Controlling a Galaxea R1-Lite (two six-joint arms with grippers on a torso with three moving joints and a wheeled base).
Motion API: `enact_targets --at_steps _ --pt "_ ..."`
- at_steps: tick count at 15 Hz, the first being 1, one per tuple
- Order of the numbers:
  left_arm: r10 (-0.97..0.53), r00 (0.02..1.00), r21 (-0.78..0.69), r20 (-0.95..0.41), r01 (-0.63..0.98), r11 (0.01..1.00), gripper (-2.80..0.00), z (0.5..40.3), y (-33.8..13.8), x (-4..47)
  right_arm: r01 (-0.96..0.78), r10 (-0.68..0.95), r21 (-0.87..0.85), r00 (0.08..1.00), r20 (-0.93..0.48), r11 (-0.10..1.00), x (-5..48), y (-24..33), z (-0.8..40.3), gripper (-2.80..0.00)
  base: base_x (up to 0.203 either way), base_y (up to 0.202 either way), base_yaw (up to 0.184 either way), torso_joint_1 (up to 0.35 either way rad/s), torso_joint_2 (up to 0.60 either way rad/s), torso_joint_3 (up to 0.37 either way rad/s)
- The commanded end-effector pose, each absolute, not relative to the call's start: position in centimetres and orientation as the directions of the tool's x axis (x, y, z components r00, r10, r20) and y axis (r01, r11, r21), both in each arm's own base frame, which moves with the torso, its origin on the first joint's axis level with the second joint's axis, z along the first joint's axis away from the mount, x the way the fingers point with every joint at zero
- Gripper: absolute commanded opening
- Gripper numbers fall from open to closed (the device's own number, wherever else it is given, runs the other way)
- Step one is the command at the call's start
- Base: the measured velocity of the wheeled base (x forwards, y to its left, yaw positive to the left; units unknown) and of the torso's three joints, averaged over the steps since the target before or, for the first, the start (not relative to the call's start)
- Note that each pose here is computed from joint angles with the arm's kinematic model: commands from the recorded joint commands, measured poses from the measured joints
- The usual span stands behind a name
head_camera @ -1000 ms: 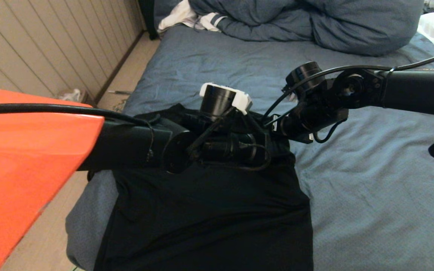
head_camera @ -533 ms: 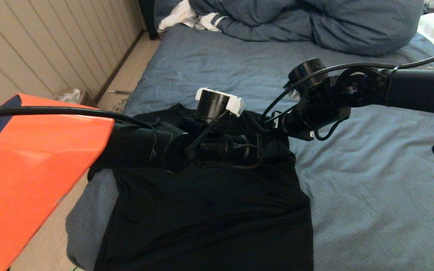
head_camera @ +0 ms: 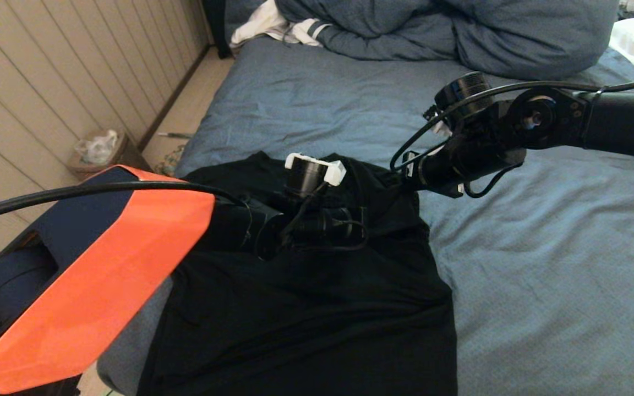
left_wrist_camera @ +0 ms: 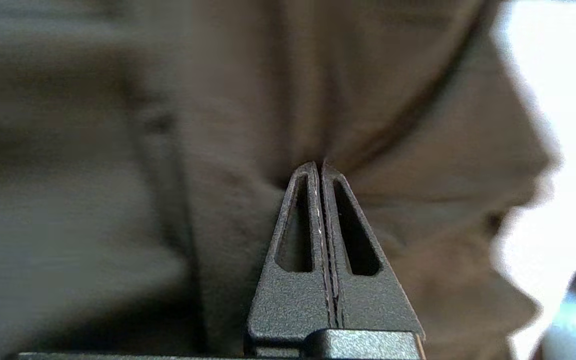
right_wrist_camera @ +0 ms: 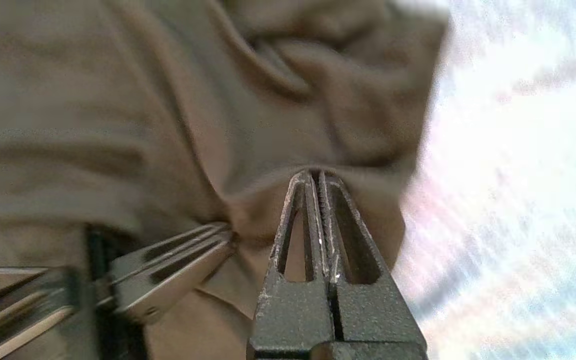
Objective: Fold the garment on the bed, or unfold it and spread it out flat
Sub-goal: Fold the black T-shirt
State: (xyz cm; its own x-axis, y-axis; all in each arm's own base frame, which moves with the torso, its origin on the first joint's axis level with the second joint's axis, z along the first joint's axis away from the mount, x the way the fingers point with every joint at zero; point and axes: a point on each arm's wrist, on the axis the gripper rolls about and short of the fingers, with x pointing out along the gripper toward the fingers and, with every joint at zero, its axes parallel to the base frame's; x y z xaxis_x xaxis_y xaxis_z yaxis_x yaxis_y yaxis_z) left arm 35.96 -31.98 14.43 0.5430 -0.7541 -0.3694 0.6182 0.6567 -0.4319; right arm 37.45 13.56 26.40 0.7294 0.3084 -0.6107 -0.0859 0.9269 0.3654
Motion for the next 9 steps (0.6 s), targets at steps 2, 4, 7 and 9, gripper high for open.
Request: enact_targets --at_steps 2,4,7,9 --pt "-0.735 0.546 -0.429 -0.402 0.596 0.678 -2.80 13.1 -31.4 36.5 -0.089 0.305 0.370 0.753 -0.583 0.925 38.8 13.5 25.6 -2.80 0.000 0.000 0.000 0.000 0.00 0.000" --pt "-0.730 0.543 -0.419 -0.416 0.597 0.684 -2.80 12.8 -31.0 36.1 -0.081 0.293 0.360 0.756 -0.585 0.929 39.9 13.1 24.6 -2.80 0.000 0.000 0.000 0.000 0.00 0.000" --pt "-0.727 0.542 -0.416 -0.421 0.597 0.686 -2.80 13.1 -30.3 35.5 -0.056 0.275 0.353 0.746 -0.607 0.934 40.8 12.6 23.5 -2.80 0.000 0.000 0.000 0.000 0.00 0.000" --pt "-0.732 0.544 -0.410 -0.409 0.608 0.680 -2.80 13.8 -30.1 35.1 -0.035 0.257 0.350 0.746 -0.614 0.936 41.7 12.0 22.5 -2.80 0.000 0.000 0.000 0.000 0.00 0.000"
